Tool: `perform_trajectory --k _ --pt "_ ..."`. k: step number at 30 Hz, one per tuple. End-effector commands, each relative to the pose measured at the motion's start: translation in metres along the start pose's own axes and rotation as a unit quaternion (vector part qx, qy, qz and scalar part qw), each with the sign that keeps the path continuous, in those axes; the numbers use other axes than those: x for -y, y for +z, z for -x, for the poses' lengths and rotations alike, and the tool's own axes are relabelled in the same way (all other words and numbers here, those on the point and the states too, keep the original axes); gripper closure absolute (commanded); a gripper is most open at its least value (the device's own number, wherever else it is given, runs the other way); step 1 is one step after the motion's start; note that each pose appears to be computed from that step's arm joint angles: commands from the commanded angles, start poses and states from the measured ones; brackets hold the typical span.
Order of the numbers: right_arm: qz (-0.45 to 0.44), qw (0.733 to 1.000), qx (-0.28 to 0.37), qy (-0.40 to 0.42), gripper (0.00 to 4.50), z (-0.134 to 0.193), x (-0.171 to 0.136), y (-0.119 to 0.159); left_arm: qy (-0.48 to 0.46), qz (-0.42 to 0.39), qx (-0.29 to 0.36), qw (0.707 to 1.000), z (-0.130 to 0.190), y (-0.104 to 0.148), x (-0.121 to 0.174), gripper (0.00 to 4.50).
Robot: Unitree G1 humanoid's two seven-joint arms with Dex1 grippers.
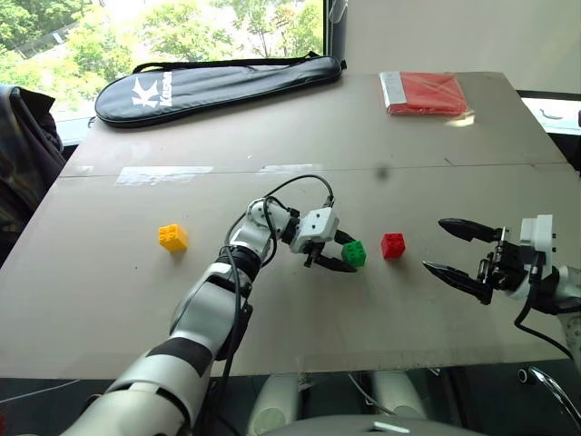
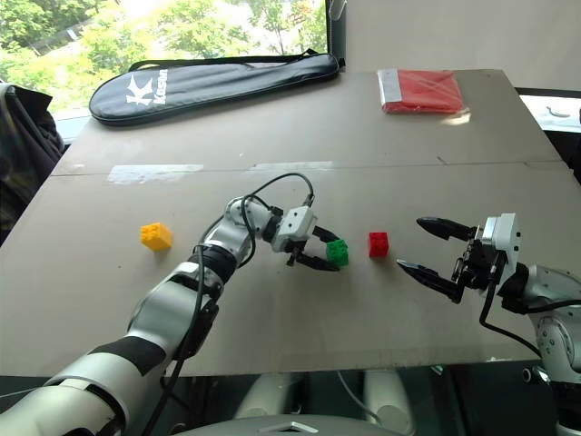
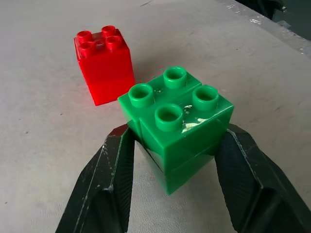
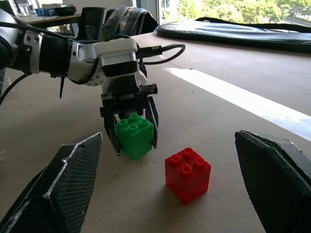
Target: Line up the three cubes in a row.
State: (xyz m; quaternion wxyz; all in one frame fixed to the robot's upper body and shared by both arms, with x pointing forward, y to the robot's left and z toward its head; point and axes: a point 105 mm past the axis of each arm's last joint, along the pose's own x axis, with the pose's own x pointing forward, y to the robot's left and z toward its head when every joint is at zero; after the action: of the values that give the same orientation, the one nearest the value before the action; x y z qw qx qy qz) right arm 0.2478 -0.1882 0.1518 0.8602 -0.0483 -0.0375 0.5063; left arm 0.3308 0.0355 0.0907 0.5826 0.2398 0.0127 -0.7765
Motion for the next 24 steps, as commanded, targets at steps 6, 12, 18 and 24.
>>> perform_trajectory --k 6,12,18,24 --pt "0.027 1.0 -0.002 -0.002 0.0 0.005 0.0 0.01 0.027 -0.023 -0.009 0.999 0.002 0.007 -0.015 2.68" --pt "0.028 1.0 0.0 0.0 0.0 0.005 0.0 0.01 0.036 -0.013 -0.019 0.999 0.006 0.006 -0.019 2.68" --pt "0.029 1.0 0.0 0.0 0.0 0.006 -0.001 0.01 0.046 -0.023 -0.047 0.998 0.007 0.001 -0.021 0.66" --pt "0.028 1.0 -0.001 -0.001 0.0 0.006 -0.002 0.008 0.078 -0.029 -0.057 0.995 0.01 -0.002 -0.026 0.08"
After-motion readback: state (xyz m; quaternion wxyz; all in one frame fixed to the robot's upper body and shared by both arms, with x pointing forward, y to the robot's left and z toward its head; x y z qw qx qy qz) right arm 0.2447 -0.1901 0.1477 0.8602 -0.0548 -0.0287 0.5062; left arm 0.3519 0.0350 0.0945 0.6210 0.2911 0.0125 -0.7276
